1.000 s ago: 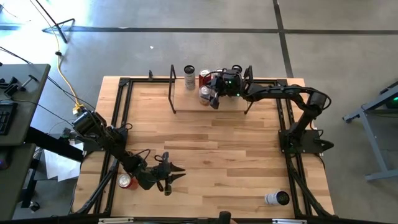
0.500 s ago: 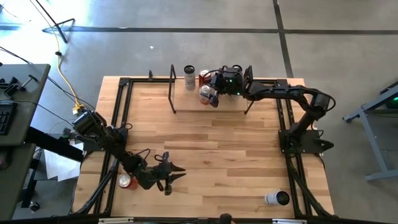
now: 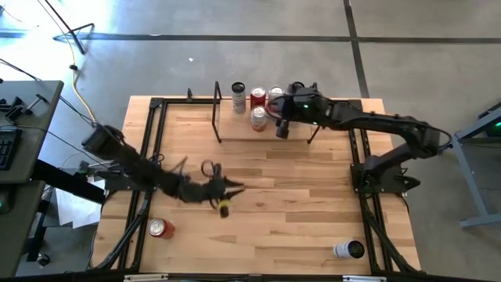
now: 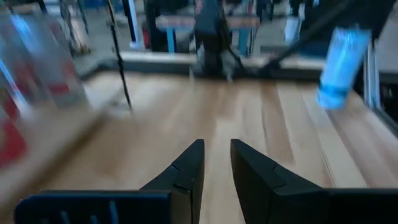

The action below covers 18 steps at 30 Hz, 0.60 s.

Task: Place canned beverage on shelf
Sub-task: Put the pink and white soda can on the shelf aligned with the other pink and white soda can

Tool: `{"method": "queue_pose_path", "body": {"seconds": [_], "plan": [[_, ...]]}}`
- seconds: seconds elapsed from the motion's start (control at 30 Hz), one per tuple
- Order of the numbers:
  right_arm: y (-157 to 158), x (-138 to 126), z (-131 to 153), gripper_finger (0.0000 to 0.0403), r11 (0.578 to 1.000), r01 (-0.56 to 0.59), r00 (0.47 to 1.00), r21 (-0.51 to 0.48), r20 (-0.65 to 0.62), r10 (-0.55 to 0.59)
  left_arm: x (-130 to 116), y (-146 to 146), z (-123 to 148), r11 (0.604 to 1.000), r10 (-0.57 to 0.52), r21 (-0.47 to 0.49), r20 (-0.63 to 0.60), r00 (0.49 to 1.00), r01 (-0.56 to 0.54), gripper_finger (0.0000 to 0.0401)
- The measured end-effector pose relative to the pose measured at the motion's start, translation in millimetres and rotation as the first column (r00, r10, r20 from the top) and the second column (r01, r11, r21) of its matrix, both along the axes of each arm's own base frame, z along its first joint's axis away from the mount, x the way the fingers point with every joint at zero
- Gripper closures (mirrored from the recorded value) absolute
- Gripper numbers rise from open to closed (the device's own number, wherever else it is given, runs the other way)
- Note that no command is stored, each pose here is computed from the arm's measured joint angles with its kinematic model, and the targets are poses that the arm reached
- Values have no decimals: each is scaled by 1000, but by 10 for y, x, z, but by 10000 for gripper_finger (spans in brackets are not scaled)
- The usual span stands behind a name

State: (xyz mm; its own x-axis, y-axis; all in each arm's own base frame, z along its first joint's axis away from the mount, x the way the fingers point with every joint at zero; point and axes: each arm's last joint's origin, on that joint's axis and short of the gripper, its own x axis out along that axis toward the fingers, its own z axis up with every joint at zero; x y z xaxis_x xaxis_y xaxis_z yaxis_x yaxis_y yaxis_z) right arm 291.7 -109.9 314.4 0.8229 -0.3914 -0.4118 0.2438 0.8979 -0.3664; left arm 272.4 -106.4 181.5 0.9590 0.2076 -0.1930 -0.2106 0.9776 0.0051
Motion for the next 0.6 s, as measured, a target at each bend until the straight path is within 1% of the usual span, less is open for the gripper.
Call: {"method": "queue_pose_path", "body": {"seconds": [0.07, 0.13, 0.23, 0.27, 0.3, 0.47, 0.6], "plan": [[96, -119, 109, 243, 1000, 6, 1000, -19, 11, -6, 12, 163, 158, 1000, 1, 11, 40, 999, -2, 337], [186, -246, 140, 293, 999, 22, 999, -40, 30, -21, 8, 333, 284, 999, 30, 18, 67, 997, -32, 351], [301, -429, -7, 368, 998, 36, 999, -53, 21, -35, 0, 561, 375, 994, 105, 17, 76, 991, -107, 382], [340, -490, -78, 385, 998, 34, 999, -56, 22, -33, 2, 626, 375, 992, 124, 20, 65, 990, -126, 392], [377, -550, -144, 393, 998, 31, 999, -60, 38, -28, 8, 685, 363, 990, 141, 22, 51, 989, -142, 396], [606, -832, -419, 386, 998, 24, 989, -53, 145, -16, 144, 925, 359, 973, 230, 32, -42, 972, -229, 395], [801, -1012, -550, 400, 999, -39, 972, -21, 232, 43, 275, 1140, 371, 952, 305, 50, -90, 948, -301, 400]]}}
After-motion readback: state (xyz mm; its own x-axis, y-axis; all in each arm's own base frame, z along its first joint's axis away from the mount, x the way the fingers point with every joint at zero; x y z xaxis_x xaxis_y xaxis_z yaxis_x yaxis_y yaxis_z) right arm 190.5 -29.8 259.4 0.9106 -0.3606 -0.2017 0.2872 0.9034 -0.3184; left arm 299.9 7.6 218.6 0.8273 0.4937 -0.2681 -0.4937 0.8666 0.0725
